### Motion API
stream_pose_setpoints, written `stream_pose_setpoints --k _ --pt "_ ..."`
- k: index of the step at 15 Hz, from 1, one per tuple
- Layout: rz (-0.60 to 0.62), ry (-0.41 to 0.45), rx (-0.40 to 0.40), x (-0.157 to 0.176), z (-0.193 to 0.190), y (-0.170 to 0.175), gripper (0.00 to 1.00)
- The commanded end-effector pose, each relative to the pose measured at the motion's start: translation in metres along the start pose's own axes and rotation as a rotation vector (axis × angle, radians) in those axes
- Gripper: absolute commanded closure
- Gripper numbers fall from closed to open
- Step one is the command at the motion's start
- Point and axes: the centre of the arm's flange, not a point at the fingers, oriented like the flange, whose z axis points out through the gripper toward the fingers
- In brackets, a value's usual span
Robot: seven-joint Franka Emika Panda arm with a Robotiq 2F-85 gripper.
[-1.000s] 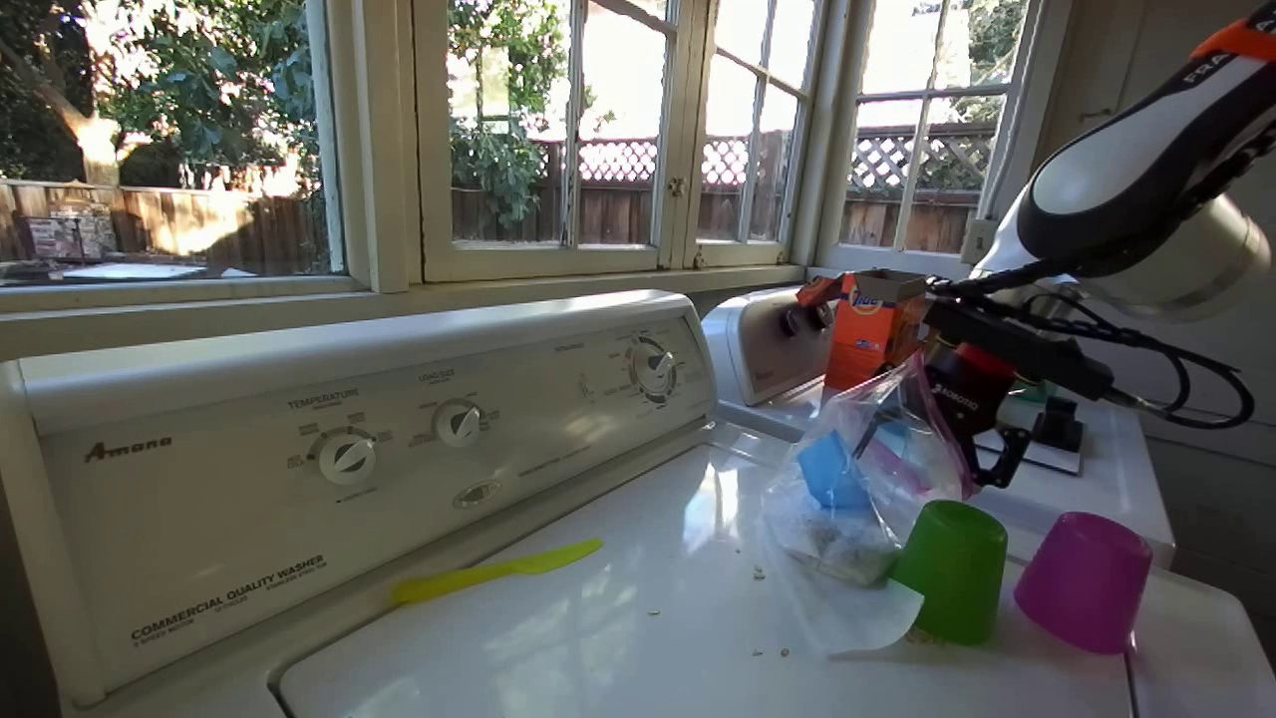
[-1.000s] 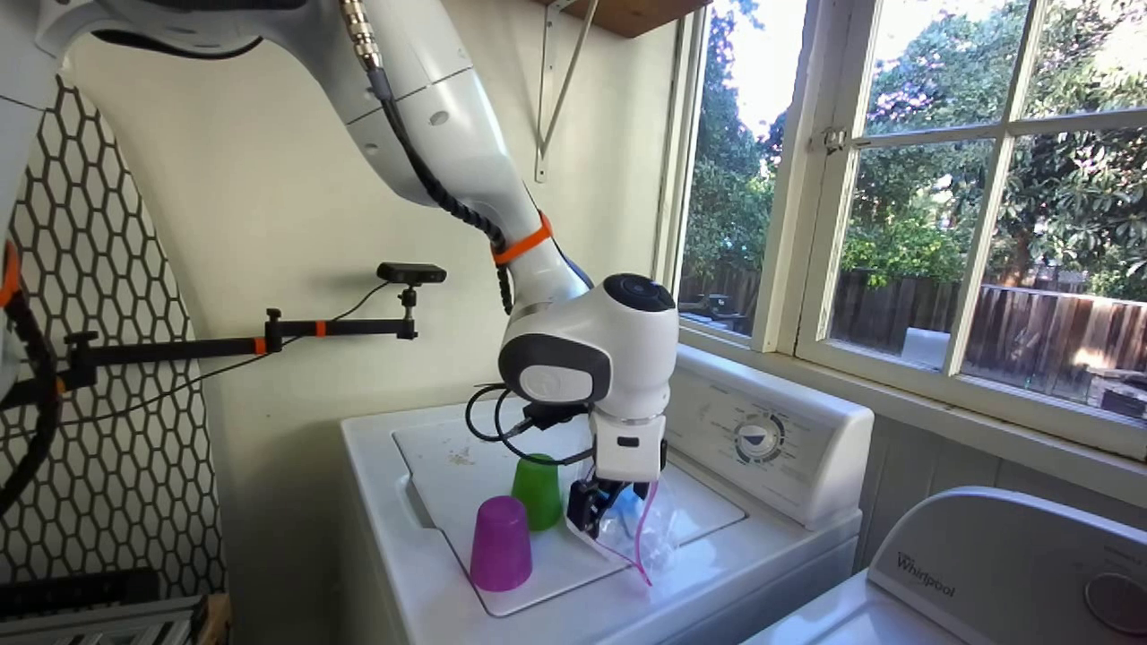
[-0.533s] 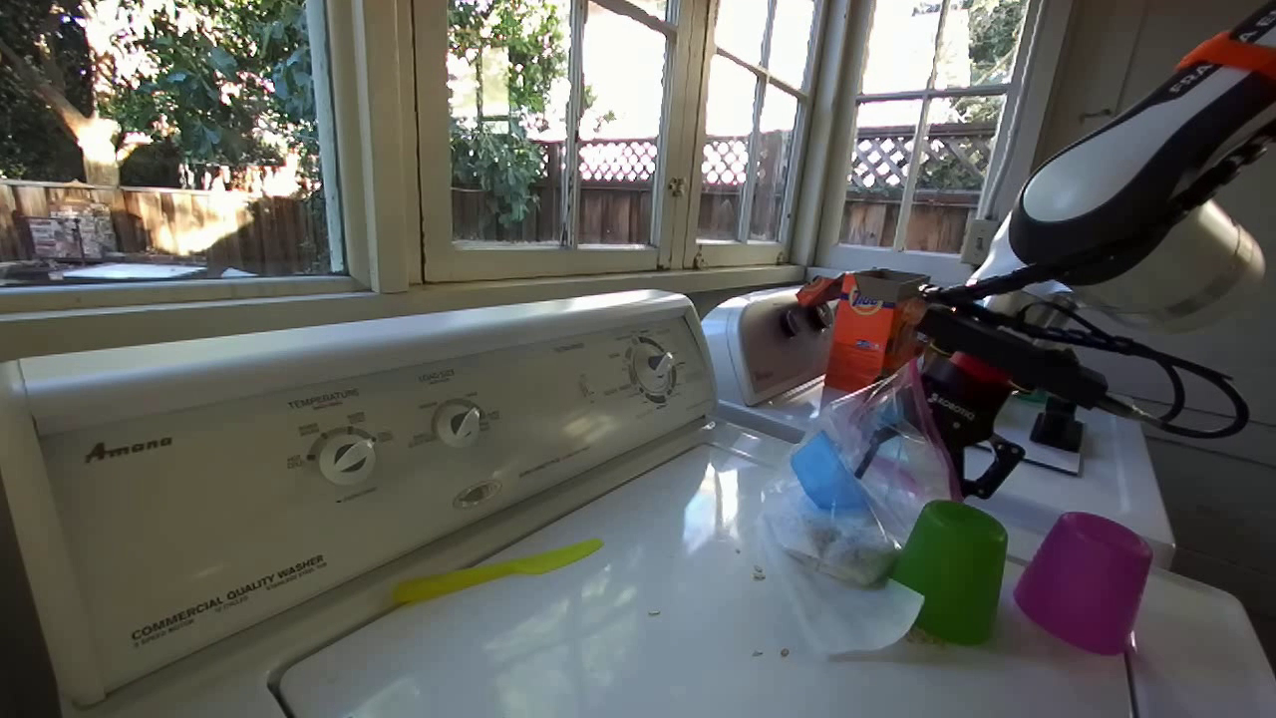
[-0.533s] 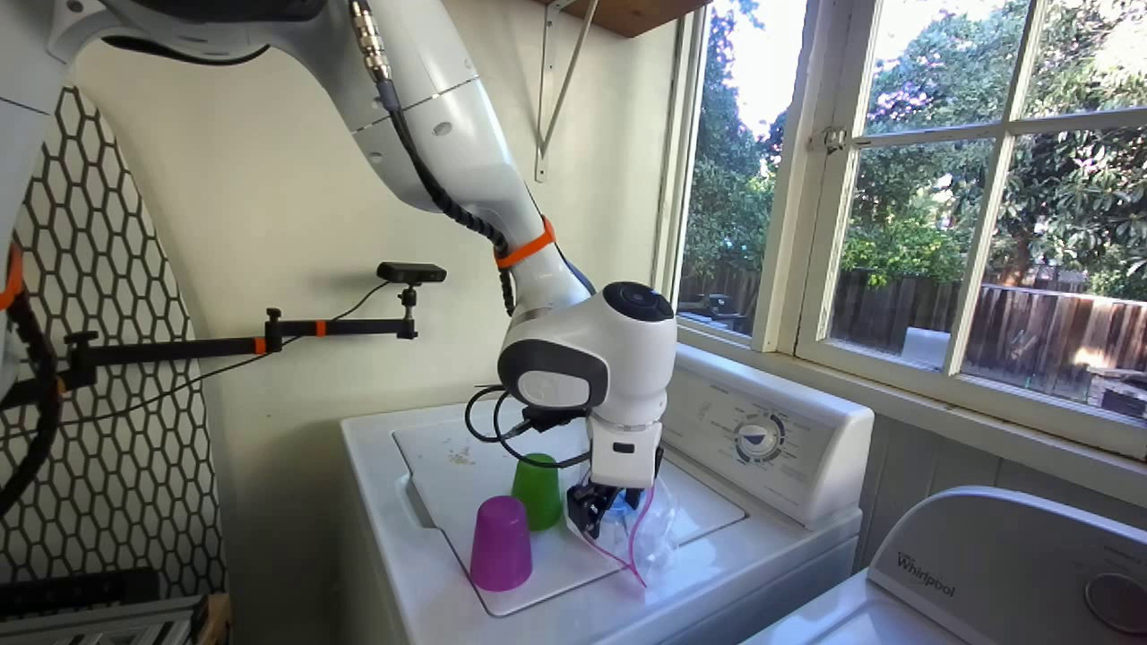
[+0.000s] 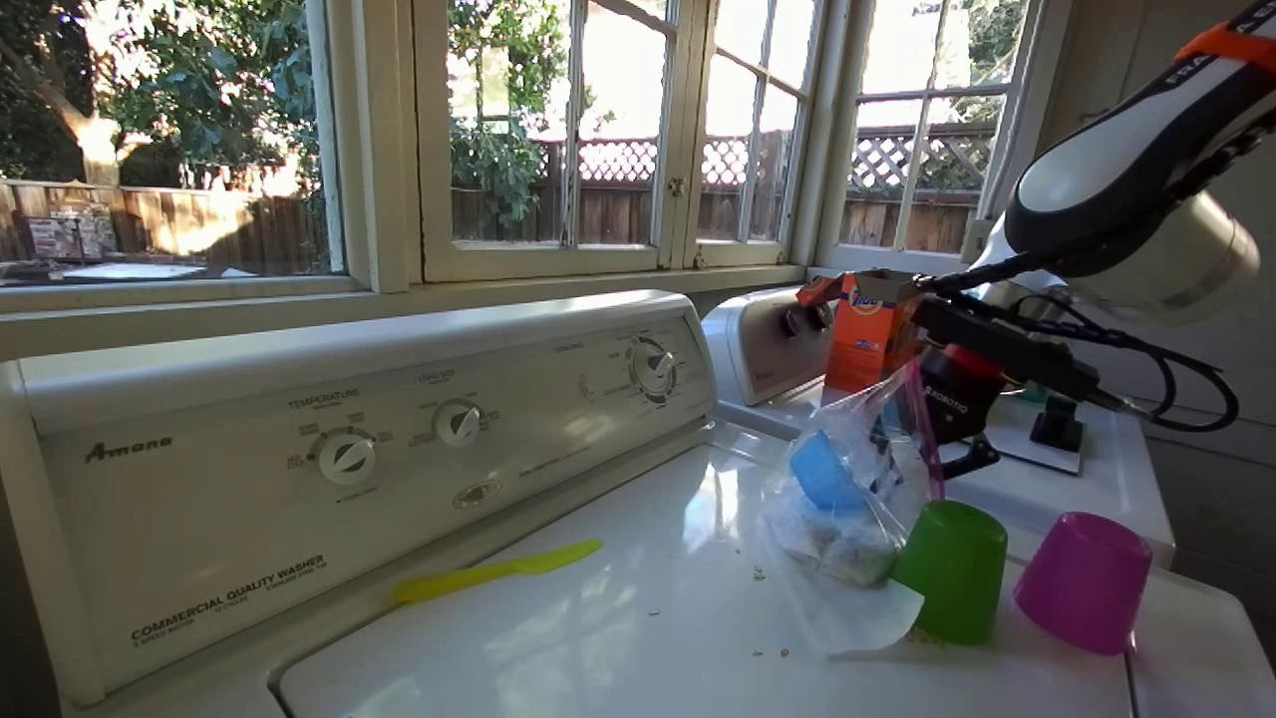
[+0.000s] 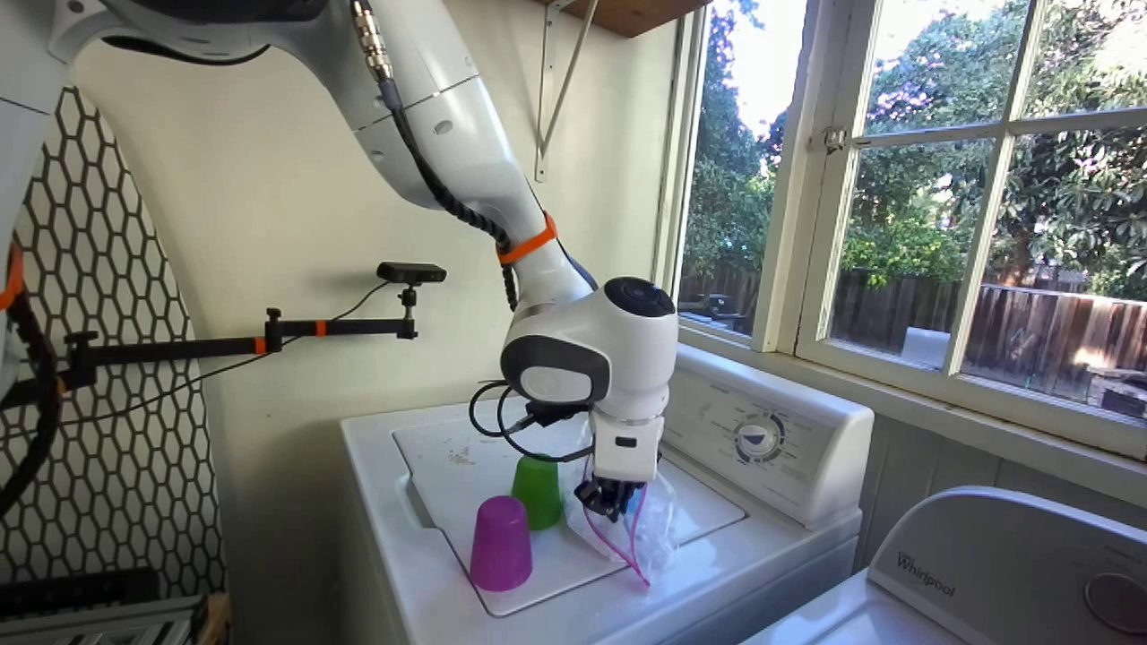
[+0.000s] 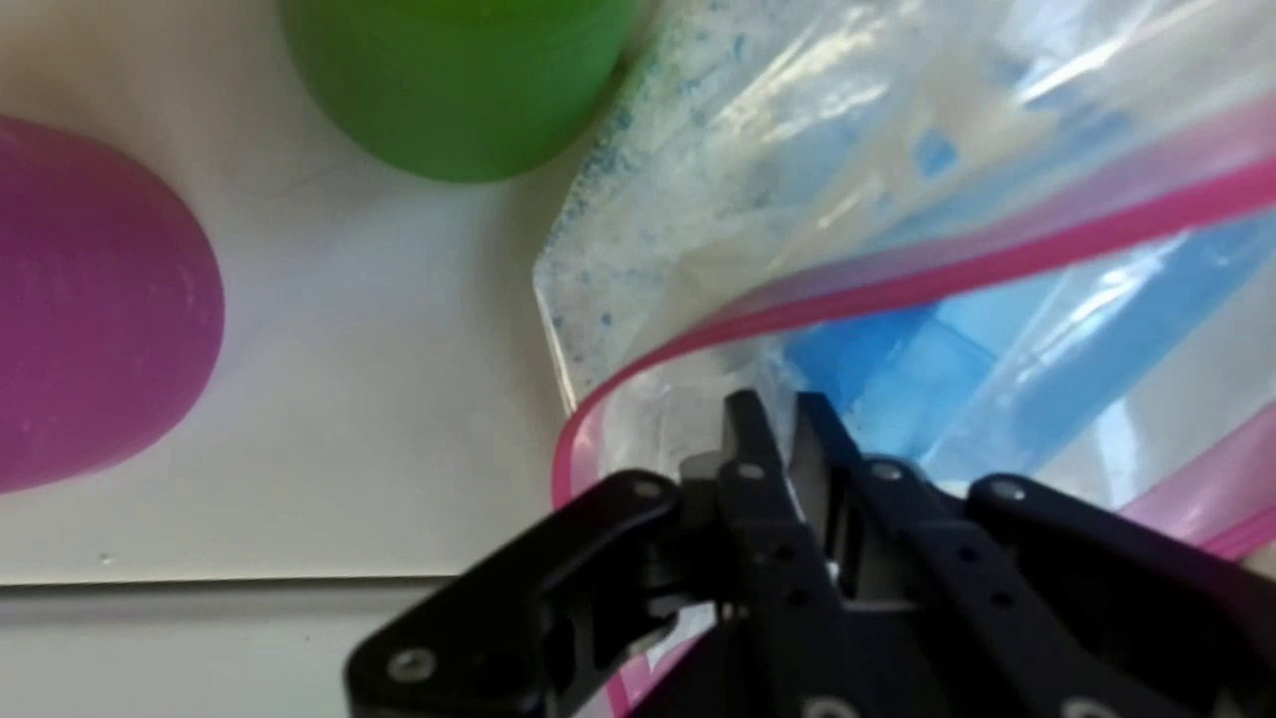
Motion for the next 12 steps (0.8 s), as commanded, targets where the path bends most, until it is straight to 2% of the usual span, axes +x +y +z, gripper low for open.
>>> stream_pose_setpoints --k 1,2,3,4,12 --pt "-0.01 0.017 0.039 -0.001 0.001 -0.002 1.0" --pt "-0.011 0.028 0.049 0.0 0.0 -0.003 0.74" --pt "-0.013 0.036 0.059 0.0 -0.002 -0.005 0.74" --pt "-0.011 0.042 0.069 0.001 -0.002 -0.007 0.68" --pt "-0.007 0.067 0.087 0.005 0.002 -0.013 0.08"
